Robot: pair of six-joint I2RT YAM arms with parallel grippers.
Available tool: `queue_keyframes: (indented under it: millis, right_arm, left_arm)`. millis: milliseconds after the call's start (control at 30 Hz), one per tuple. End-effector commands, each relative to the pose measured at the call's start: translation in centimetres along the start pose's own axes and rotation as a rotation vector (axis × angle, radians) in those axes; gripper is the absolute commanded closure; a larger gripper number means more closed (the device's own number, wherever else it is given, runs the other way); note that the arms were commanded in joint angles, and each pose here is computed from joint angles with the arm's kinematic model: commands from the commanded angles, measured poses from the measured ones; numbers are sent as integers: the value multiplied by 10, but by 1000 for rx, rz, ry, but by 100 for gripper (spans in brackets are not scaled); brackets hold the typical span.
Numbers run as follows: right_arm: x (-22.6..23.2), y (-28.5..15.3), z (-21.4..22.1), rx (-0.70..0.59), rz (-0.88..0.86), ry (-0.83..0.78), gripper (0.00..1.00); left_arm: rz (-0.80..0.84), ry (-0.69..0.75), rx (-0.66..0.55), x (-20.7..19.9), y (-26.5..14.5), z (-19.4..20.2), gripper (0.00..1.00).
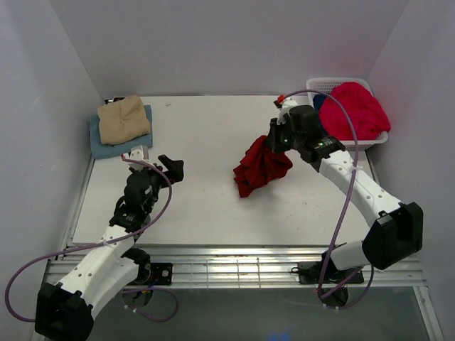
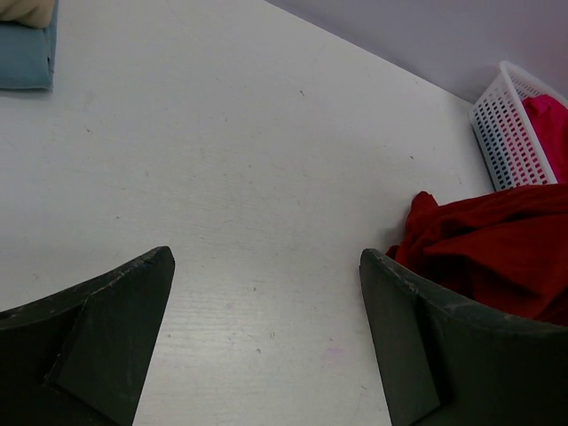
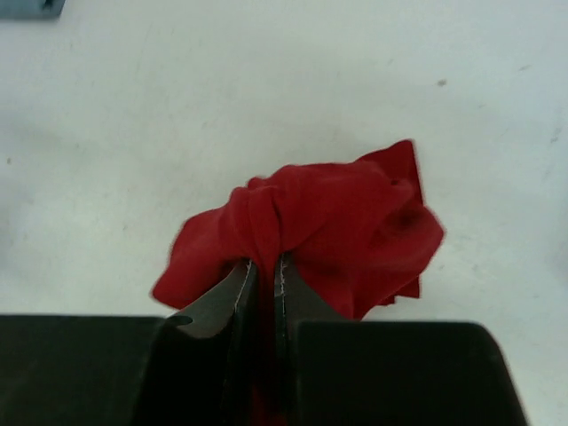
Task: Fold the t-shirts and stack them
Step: Move the tshirt to the center of the board
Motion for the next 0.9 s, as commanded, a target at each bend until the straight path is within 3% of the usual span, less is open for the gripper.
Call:
queue_keyframes:
  millis: [0, 167, 200, 267, 300, 433, 533, 633, 733, 767, 867]
  right_arm:
    - [51, 1, -17, -64, -145, -23, 92]
    - [153, 4, -32, -56, -401, -118, 92]
    - [186, -10, -53, -106, -469, -160, 92]
    - [213, -9, -59, -87, -519, -188, 92]
    - [236, -27, -85, -150, -568, -205, 92]
    - [263, -56, -127, -242, -605, -226, 92]
    - [248, -80, -153, -334, -530, -204, 92]
    - [211, -91, -159, -389, -321, -189, 92]
    - [161, -79, -127, -332, -60, -166, 92]
    - [144, -62, -93, -254, 16, -172, 92]
    - [90, -59, -52, -191, 213, -80, 92]
  left_arm:
    - [-22, -21, -13, 2, -4, -4, 5]
    - [-46, -30, -6, 4, -4, -3, 5]
    - [-51, -30, -7, 5, -4, -4, 5]
    - [-58, -33, -8, 6, -5, -3, 5]
    - [-62, -33, -8, 7, -5, -4, 5]
    - [-84, -37, -9, 10, -7, -4, 5]
    - [-104, -43, -21, 13, -8, -6, 5]
    - [-113, -52, -35, 14, -10, -9, 5]
    - [-107, -59, -48, 13, -12, -12, 5]
    - [-101, -61, -54, 12, -13, -13, 5]
    - [-83, -62, -50, 9, -12, -12, 5]
Point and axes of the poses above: each gripper's point midway between its finger pads, its own y axis out along the fingers, its own x axis along the line the jaws close on, z = x × y, the point moved 3 cm from there along -y, back along the fingers, and after that the axes turned 6 degrees about -y, right-handed, at the moved point
